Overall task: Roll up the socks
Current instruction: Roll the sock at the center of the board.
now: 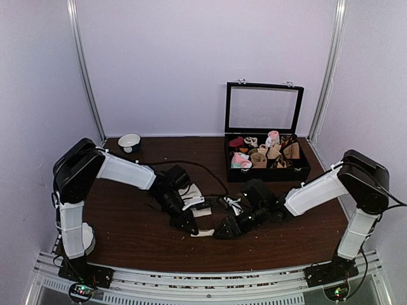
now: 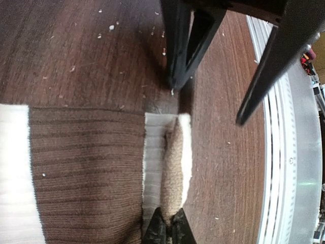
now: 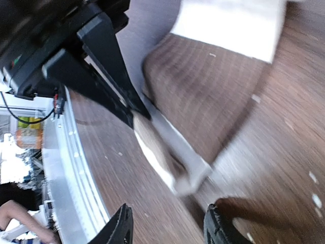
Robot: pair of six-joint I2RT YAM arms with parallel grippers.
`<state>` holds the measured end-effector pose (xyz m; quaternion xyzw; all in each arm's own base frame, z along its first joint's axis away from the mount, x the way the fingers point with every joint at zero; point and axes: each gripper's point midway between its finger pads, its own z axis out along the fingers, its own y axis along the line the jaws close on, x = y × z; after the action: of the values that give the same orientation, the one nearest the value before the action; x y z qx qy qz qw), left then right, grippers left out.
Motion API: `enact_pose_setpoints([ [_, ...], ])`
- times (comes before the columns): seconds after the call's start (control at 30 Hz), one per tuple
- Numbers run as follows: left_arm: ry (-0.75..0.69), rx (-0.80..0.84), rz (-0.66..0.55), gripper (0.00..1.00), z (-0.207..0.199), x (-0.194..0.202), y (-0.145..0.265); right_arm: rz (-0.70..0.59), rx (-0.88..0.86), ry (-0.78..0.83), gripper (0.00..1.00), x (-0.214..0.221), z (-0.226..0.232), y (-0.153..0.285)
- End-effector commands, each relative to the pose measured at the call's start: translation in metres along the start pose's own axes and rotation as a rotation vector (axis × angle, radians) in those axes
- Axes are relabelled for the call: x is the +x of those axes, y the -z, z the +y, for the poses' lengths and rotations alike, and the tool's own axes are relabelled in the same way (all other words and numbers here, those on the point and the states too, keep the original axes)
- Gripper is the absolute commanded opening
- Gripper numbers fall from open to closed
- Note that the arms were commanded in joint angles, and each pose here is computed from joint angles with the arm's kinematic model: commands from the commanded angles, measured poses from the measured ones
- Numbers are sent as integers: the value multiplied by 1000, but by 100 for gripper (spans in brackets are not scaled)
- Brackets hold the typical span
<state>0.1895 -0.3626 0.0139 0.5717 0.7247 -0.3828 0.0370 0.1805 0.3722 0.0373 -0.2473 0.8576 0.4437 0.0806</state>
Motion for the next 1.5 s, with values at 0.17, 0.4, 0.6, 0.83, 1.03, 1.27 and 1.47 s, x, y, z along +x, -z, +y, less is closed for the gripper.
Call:
enact_pose_setpoints([
  [0.17,209,27,133,0,18,47,-8,-333,314,283,71,-26,-8,59],
  [0.4,313,140,86,0,11,43,0,-722,571,378,100,-65,8,145],
  [0.6,376,243,62,0,-1,42,-3,-714,421,437,100,-70,22,127],
  [0.83,449,325,66,0,-5,47,-7,-397,330,1039,82,-24,67,44],
  [1.03,467,334,71,0,-3,51,-10,-236,257,1196,48,-10,73,-2],
  [1.27,464,314,90,0,1,55,-11,-132,262,1267,40,-11,56,-38],
  [1.47,460,313,94,0,1,55,-11,-110,291,1265,34,-19,40,-48],
])
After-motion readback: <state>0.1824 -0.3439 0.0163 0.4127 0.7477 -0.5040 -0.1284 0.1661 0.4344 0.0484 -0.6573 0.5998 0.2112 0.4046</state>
